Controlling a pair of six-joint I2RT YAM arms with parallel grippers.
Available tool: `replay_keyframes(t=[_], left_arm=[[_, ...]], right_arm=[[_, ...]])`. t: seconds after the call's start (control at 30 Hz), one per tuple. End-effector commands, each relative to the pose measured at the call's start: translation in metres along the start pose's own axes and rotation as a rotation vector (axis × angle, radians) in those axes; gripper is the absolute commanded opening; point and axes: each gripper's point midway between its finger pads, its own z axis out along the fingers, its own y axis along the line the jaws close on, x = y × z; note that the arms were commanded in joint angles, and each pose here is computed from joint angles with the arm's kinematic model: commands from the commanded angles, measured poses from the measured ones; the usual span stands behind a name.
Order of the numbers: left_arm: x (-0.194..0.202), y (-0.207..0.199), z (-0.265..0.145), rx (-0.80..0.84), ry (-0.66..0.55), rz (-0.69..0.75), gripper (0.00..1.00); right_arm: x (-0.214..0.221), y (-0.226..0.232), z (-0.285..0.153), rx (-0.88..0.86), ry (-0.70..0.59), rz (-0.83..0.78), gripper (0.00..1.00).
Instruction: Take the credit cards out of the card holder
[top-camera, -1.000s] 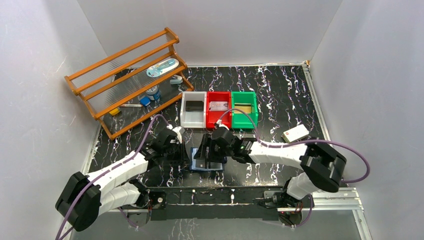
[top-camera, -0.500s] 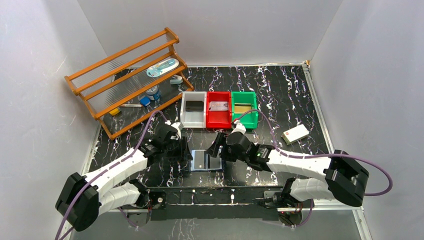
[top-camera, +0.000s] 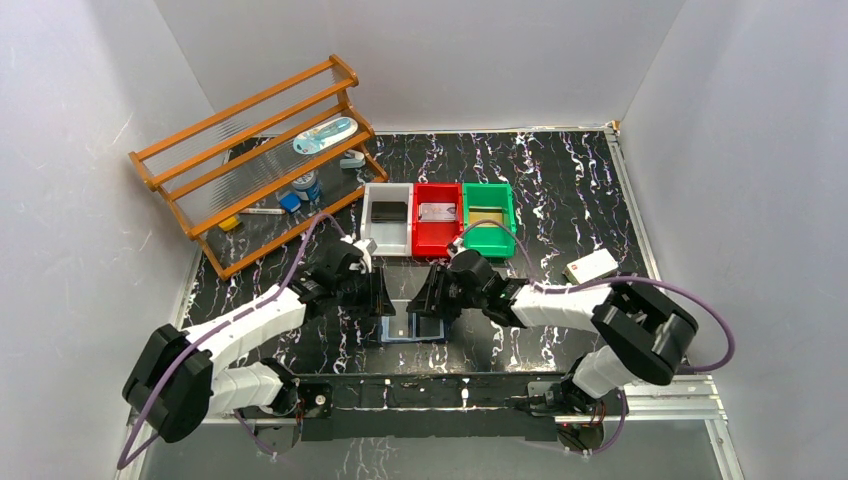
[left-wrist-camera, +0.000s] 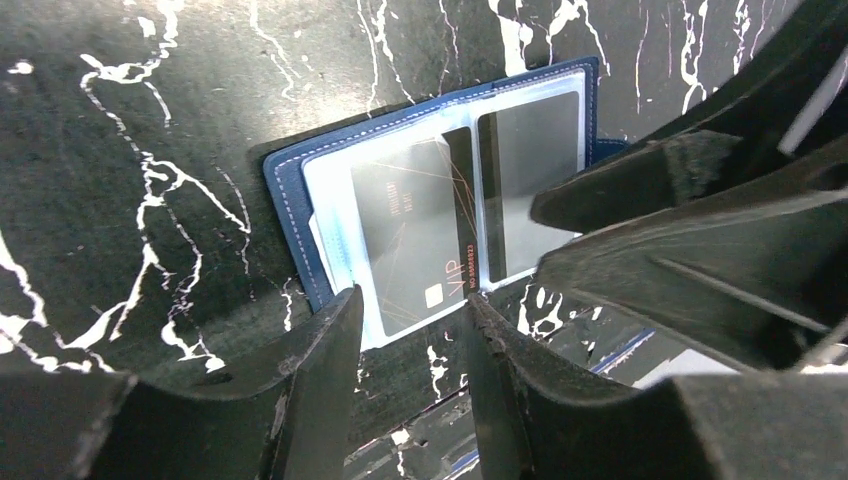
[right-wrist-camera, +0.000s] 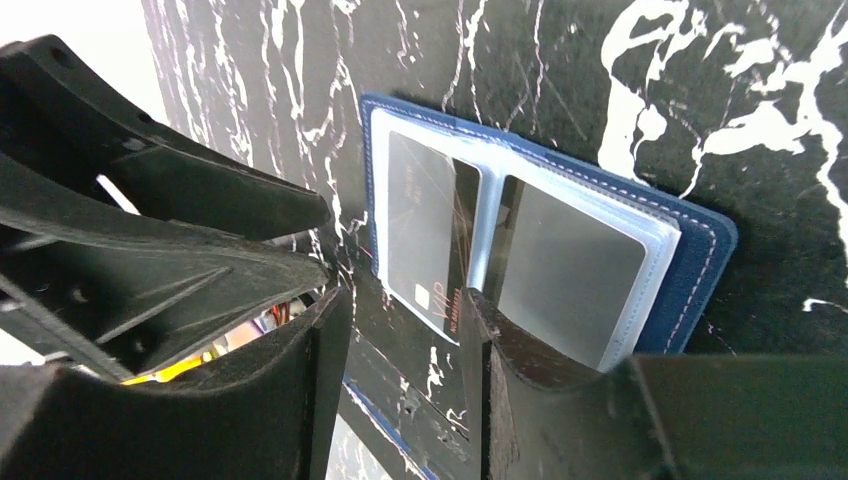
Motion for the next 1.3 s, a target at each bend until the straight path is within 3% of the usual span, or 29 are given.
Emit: replay_keyframes(t=[0.0,0.4,0.87,1.27], left_arm=[[-0.005,-0.023,0.001,0.093,0.02,0.014,0.39],[-0.005,-0.019,0.018,0.071,0.065,0.017,0.25],[0.029,0.015,0.033,-0.013,0.158,0.008,0.16],[0.037,0.019,0.031,-0.01,0.167,0.004,0.13]], right_arm=[[0.002,0.024,0.005,-0.098,0.058,0.012,0.51],[0.008,0.006,0.026,-0.054,0.103,0.081,0.43],[0.015,-0.019,0.03,-0.013,0.1,0.16,0.36],[0.009,-0.043,0.033,0.157,0.078,0.062,0.32]])
